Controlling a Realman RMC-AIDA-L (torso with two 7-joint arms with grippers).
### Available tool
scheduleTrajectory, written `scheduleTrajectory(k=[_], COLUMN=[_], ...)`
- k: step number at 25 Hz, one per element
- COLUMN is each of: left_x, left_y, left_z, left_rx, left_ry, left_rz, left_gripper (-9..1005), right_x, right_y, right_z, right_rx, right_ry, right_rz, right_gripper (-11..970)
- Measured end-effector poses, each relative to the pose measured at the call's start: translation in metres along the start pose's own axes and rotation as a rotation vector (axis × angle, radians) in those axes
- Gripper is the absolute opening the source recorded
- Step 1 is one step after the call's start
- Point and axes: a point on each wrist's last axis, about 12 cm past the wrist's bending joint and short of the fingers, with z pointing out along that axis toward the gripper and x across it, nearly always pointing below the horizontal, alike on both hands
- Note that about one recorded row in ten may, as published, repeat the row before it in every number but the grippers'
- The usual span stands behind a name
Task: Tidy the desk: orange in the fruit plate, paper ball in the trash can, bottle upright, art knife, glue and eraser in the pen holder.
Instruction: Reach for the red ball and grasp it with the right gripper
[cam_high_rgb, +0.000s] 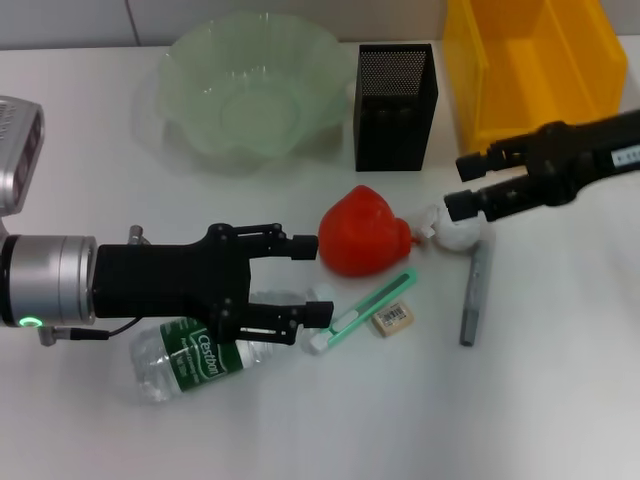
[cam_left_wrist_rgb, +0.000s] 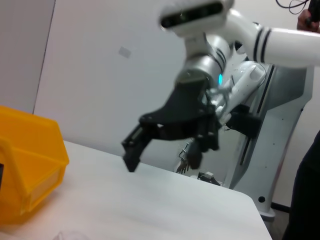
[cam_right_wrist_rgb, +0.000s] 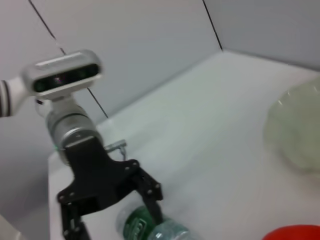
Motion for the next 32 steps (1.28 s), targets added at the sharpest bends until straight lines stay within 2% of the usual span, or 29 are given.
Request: scheduleTrajectory(k=[4,5,8,10,11,15,16,21,32], left_x=[0.000,0.000,0.000,0.000,0.000,0.001,0.001,0.002,0.002], left_y=[0.000,0.000,-0.001,-0.001,-0.001,-0.001,-0.001,-0.001,0.000], left_z=[0.001,0.001,0.001,0.001,0.001,0.001,0.001,-0.001,-0.006], left_rx=[0.001,0.001,0.002,0.001,0.001,-0.001,-0.003,-0.015,-0.027], left_ry=[-0.002,-0.003,-0.006,-0.007,-0.010,-0.012,-0.013,-0.023,-0.014], left_rz=[0.000,0.000,-0.001,-0.002,-0.003,-0.003,-0.004,-0.008,-0.008], left_gripper=[786,785,783,782,781,779,778,775,768], right_x=[-0.026,-0.034,-0.040,-0.046,-0.046,-0.049,-0.049,-0.043,-0.039], right_y=[-0.006,-0.008,-0.009,-0.008,-0.008,-0.007,-0.007,-0.015,-0.017], right_z=[0.014,0.026,0.038,0.058,0.058,0.089,0.089,0.115,0.137], right_rx=[0.054,0.088,0.114,0.142,0.142,0.197,0.197,0.267,0.280], right_ry=[0.105,0.152,0.190,0.234,0.234,0.299,0.299,0.331,0.324], right_rz=[0.002,-0.013,-0.035,-0.074,-0.074,-0.134,-0.134,-0.164,-0.184], right_gripper=[818,818,818,818,818,818,818,818,802])
